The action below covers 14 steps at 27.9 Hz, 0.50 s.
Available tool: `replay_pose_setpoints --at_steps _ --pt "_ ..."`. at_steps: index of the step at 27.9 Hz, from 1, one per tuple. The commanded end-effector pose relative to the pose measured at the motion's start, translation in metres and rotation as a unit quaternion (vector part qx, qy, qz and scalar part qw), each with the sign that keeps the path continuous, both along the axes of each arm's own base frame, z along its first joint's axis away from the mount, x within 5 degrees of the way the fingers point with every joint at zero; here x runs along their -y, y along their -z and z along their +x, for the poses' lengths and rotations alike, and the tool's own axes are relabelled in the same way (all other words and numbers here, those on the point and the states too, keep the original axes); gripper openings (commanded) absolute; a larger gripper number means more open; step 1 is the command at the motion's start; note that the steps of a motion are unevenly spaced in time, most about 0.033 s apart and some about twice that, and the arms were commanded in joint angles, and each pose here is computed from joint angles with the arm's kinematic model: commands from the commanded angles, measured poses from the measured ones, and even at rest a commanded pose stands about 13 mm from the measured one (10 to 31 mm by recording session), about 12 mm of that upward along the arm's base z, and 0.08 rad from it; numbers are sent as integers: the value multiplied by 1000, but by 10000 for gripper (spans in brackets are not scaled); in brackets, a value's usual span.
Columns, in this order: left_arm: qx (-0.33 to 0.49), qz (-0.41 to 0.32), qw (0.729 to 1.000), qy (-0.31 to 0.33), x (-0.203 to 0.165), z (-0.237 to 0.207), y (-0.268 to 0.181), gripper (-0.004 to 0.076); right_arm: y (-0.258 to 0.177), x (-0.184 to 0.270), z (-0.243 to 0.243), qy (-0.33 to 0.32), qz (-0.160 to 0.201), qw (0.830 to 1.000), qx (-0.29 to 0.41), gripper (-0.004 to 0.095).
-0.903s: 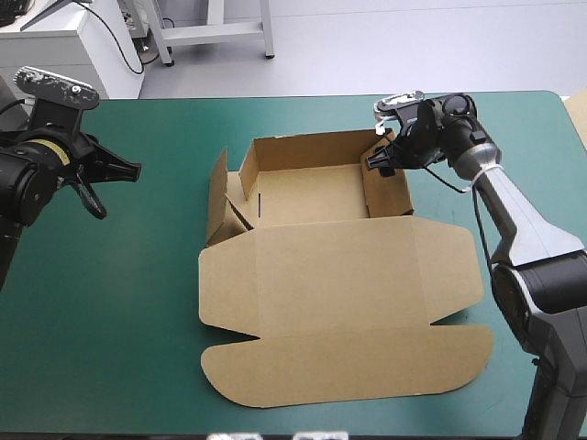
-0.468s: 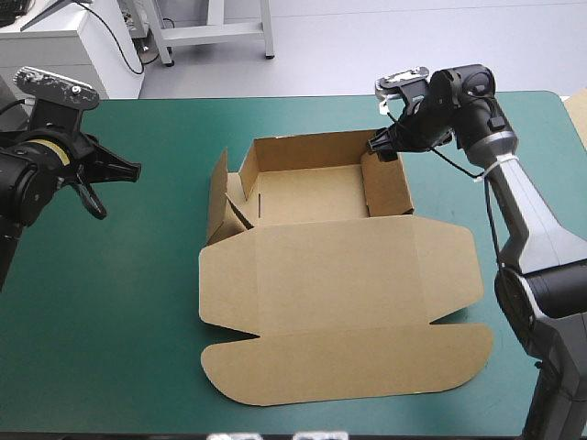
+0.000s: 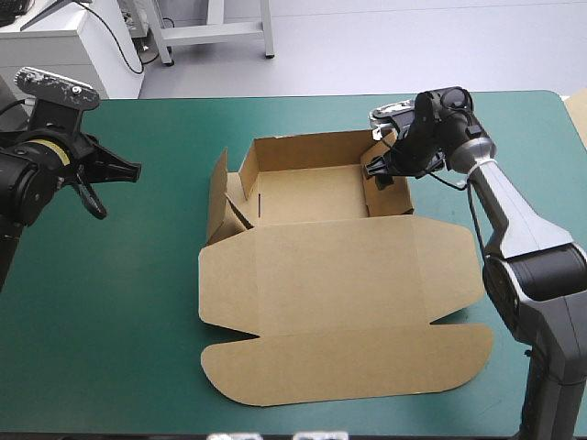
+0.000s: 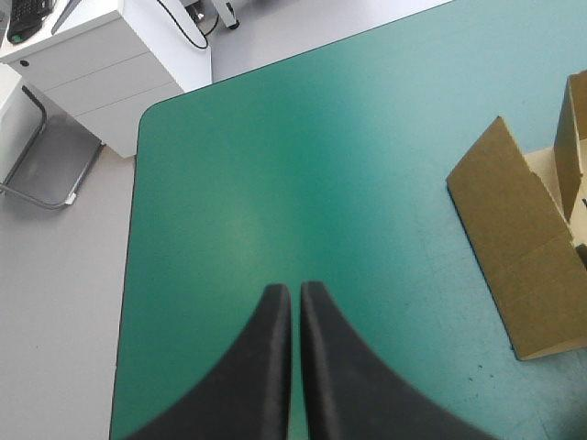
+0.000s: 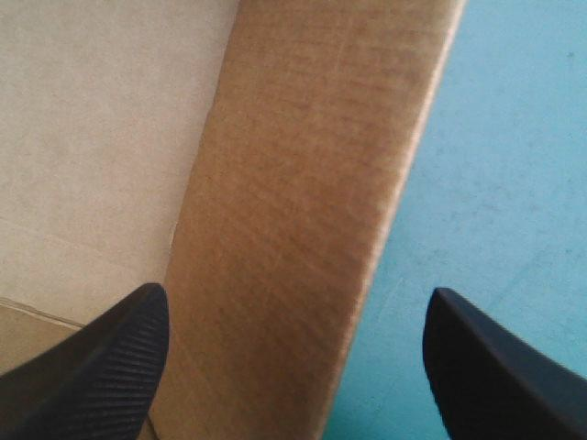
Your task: Fold the box
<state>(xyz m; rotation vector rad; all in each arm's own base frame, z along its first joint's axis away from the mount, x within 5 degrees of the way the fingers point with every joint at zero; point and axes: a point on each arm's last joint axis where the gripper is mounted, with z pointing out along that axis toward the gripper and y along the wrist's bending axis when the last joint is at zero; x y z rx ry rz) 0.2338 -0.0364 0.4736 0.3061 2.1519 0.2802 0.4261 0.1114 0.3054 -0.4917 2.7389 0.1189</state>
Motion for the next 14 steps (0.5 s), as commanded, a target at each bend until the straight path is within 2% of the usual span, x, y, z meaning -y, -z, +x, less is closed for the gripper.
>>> replay_pose_setpoints --at_steps 1,4,6,10,12,13,14 --pt "51 -5 999 2 -3 -9 -17 12 -24 3 -5 1 9 999 34 713" --pt "51 -3 999 1 -4 -9 -17 12 -15 2 -1 1 6 1000 24 700" --pt "47 0 999 0 -4 -9 -15 12 -12 2 1 1 5 1000 23 626" --pt "44 0 999 -1 -4 -9 -14 11 -10 1 2 2 6 1000 24 346" --pt "44 0 999 -1 -4 -9 -14 12 -9 1 3 2 4 1000 23 180" --pt "43 0 999 -1 -4 -9 -14 12 -9 2 3 2 4 1000 23 47" --pt "41 -1 999 -1 -4 -9 -14 12 -9 2 3 1 3 1000 23 -20"
